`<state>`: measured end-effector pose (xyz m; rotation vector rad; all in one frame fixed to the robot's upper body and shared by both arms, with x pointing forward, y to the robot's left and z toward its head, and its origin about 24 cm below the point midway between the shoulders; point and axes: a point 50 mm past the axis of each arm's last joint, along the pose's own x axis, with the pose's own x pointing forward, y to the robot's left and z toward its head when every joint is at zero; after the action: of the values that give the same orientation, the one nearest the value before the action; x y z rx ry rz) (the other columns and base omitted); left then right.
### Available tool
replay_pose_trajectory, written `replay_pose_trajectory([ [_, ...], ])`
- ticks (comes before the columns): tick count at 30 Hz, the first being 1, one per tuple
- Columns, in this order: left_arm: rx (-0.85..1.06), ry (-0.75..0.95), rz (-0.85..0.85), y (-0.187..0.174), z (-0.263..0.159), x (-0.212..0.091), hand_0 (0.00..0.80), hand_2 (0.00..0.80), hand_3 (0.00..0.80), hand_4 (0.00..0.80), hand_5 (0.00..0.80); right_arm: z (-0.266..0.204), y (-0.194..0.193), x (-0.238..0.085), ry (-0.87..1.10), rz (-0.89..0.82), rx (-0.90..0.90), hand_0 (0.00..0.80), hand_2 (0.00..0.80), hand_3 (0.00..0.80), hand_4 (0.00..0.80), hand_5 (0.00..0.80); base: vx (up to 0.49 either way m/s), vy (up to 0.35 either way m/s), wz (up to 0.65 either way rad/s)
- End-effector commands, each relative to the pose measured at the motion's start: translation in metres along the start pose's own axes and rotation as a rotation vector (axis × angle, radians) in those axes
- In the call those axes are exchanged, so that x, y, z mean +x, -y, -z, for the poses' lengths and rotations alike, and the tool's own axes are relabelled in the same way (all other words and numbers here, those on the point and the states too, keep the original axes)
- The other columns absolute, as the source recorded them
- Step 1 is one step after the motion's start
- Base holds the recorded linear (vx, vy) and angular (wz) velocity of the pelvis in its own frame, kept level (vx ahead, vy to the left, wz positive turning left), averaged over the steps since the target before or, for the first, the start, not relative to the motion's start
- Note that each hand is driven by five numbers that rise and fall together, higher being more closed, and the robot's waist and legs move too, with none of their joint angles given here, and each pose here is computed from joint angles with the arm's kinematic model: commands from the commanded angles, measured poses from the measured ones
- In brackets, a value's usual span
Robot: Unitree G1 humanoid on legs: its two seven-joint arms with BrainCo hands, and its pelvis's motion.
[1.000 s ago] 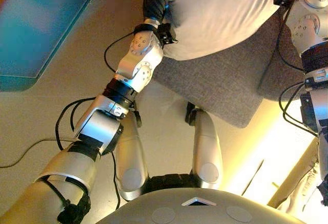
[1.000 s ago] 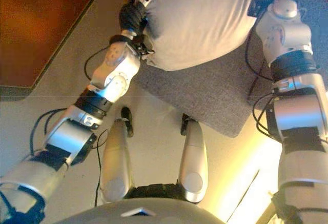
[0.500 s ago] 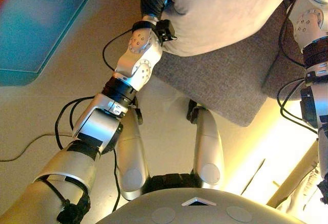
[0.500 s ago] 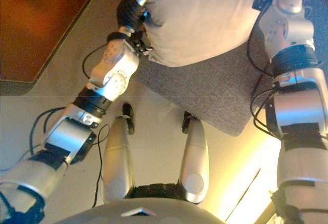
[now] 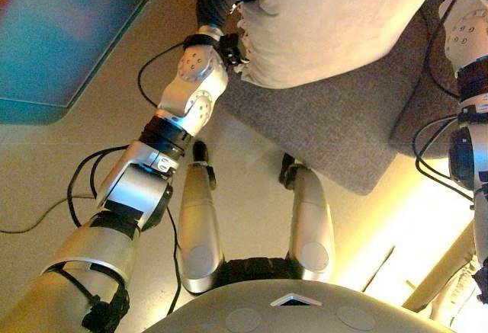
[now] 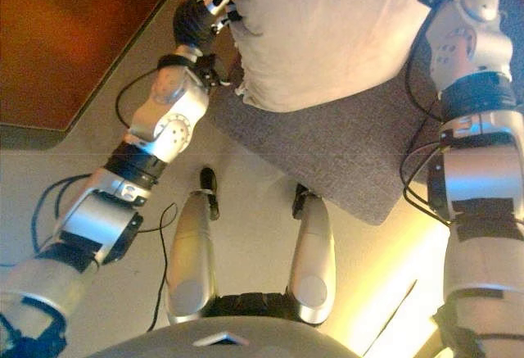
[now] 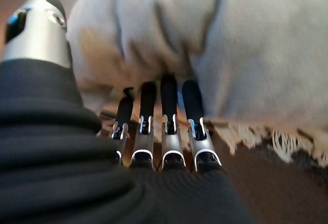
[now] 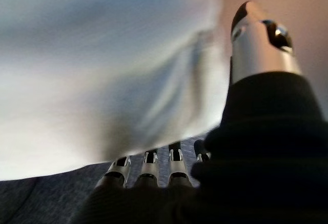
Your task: Pick up the cushion and take it to the sofa
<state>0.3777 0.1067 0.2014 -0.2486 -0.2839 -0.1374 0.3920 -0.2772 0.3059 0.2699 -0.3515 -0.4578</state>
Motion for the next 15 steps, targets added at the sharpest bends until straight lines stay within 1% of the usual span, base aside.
replay_pose_trajectory([
  [1, -0.003, 0.084, 0.002, -0.016, 0.001, -0.015, 0.000, 0.000, 0.000, 0.000, 0.000, -0.014, 0.039, 0.000, 0.094, 0.101, 0.060, 0.000, 0.000, 0.000, 0.000, 0.000, 0.041, 0.037, 0.02],
  [7, -0.013, 0.081, -0.065, -0.047, 0.004, -0.023, 0.000, 0.000, 0.000, 0.000, 0.000, -0.014, 0.075, 0.000, 0.101, 0.225, 0.086, 0.000, 0.000, 0.000, 0.000, 0.000, 0.048, 0.041, 0.04],
  [12, 0.000, 0.098, -0.087, -0.056, -0.001, -0.026, 0.000, 0.000, 0.000, 0.000, 0.000, -0.024, 0.097, 0.000, 0.127, 0.282, 0.014, 0.000, 0.000, 0.000, 0.000, 0.000, 0.032, 0.040, 0.03],
  [15, -0.005, 0.092, -0.107, -0.061, 0.000, -0.029, 0.000, 0.000, 0.000, 0.000, 0.000, -0.027, 0.107, -0.002, 0.129, 0.303, 0.013, 0.000, 0.000, 0.000, 0.000, 0.000, 0.028, 0.032, -0.01],
])
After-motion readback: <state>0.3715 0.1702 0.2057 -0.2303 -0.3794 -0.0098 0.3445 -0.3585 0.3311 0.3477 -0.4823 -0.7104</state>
